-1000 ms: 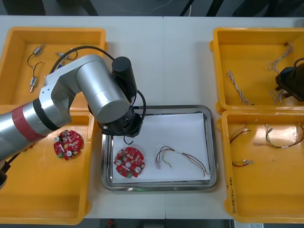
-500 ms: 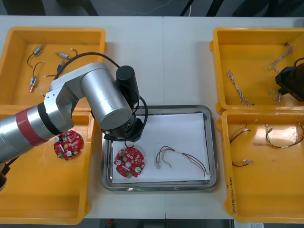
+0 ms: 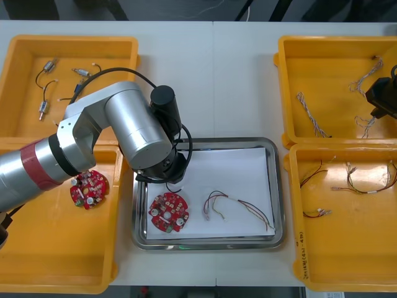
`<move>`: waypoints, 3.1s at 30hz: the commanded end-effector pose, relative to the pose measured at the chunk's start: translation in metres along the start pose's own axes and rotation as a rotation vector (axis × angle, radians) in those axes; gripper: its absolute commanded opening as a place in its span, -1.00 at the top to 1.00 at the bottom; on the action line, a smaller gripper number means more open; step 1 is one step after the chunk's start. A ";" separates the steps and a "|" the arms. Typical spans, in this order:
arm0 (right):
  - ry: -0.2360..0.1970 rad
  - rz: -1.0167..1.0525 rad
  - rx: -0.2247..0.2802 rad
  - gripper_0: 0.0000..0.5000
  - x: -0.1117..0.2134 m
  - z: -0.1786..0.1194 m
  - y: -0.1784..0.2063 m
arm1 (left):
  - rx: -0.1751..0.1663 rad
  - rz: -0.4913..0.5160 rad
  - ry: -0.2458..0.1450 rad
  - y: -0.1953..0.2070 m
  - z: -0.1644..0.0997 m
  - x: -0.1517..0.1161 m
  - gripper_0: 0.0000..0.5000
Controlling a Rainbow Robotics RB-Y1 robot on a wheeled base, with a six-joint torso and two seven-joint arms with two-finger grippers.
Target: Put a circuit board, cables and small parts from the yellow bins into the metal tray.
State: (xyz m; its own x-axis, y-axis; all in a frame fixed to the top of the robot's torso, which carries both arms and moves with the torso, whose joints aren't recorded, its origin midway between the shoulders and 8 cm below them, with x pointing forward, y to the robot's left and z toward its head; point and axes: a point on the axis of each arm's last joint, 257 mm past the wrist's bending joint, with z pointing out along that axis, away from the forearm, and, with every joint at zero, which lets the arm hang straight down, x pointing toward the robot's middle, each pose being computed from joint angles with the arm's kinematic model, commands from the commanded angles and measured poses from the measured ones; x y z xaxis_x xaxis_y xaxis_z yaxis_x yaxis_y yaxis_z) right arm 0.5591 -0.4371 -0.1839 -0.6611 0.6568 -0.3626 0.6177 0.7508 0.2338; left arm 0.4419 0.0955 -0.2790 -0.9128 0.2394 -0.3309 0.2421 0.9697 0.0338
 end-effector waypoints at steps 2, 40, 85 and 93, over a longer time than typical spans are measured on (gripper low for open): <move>-0.074 -0.006 0.003 1.00 -0.024 -0.049 -0.005 | -0.018 -0.025 -0.055 0.013 -0.016 -0.019 -1.00; -0.248 -0.942 -0.202 1.00 0.083 -0.187 0.135 | -0.033 -0.293 -0.130 0.200 -0.188 -0.075 -1.00; -0.050 -2.132 -0.256 1.00 0.322 -0.108 0.178 | -0.146 0.039 0.012 0.300 -0.132 -0.079 -1.00; -0.038 -2.158 -0.206 1.00 0.337 -0.075 0.172 | -0.189 0.093 0.045 0.293 -0.110 -0.082 -1.00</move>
State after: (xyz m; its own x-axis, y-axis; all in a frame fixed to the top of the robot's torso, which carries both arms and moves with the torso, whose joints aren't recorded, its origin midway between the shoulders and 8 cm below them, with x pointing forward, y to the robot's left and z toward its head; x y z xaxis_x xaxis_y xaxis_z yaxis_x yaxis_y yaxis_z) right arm 0.4175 -0.0956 -0.1793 -0.1405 -0.9773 -0.1585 -0.9095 0.1907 -0.3695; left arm 0.5332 0.3764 -0.1556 -0.9444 0.1924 -0.2666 0.1489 0.9733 0.1748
